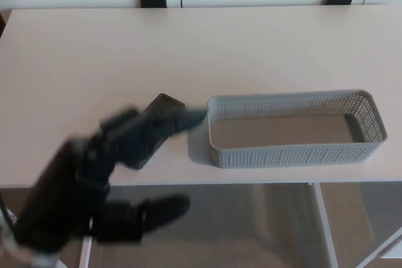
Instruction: The robot walks towards a desk on which an eraser is kept on the left hand side and a container is kept on the right hand side. The robot picks up the eraser using its left hand and places it in the container.
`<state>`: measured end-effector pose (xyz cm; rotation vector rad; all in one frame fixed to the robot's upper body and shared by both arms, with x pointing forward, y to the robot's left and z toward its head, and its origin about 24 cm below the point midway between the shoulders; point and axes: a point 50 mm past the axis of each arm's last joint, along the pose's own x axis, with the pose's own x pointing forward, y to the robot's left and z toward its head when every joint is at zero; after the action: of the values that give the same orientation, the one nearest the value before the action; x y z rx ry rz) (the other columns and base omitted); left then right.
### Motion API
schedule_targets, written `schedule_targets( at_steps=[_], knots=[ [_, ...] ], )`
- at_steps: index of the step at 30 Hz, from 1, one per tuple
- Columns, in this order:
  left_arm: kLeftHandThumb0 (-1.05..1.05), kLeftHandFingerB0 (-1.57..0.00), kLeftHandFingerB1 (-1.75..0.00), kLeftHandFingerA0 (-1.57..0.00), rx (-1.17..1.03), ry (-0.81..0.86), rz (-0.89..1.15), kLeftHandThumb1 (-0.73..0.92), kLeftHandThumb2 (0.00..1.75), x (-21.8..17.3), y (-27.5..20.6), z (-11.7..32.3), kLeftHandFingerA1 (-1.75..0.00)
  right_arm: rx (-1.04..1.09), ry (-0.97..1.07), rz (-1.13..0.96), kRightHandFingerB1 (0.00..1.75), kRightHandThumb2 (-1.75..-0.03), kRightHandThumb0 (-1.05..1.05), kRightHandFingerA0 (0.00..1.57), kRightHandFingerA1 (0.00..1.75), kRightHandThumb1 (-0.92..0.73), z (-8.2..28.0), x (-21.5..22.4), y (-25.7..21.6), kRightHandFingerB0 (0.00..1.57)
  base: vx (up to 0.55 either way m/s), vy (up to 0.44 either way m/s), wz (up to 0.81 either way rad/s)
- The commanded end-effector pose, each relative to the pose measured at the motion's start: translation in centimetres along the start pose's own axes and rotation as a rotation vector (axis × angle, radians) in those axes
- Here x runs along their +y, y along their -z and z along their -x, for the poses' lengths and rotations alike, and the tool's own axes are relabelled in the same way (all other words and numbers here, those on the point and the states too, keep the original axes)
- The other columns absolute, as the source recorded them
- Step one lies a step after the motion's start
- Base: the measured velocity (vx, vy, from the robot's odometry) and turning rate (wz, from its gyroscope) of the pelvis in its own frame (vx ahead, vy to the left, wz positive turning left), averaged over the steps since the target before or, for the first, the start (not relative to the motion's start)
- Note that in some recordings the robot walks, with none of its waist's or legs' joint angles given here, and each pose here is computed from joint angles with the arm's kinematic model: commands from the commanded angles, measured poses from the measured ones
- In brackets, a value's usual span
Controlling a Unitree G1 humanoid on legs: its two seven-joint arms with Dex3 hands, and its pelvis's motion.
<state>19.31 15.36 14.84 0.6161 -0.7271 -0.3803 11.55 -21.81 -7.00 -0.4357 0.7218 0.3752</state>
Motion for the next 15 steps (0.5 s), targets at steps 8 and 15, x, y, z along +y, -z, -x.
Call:
schedule_targets(
  at_steps=[8, 15],
  knots=[
    [-0.65, -0.11, -0.21, 0.00, 0.433, -0.024, -0.466, 0.37, 0.72, 3.0, 7.7, -5.6, -0.08, 0.000, 0.009, 0.012, 0.52, -0.93, -0.37, 0.03, 0.52, -0.37, -0.1, -0.9, -0.1, 0.01, 0.00, 0.000, 0.00],
    [-0.64, 0.00, -0.04, 0.00, 0.611, 0.053, -0.495, 0.40, 0.72, 1.5, 9.8, -5.9, 0.00, -0.007, 0.010, 0.019, 0.53, -0.90, -0.39, 0.04, 0.53, -0.32, -0.3, -1.1, -0.5, 0.01, 0.00, 0.000, 0.00]
  ],
)
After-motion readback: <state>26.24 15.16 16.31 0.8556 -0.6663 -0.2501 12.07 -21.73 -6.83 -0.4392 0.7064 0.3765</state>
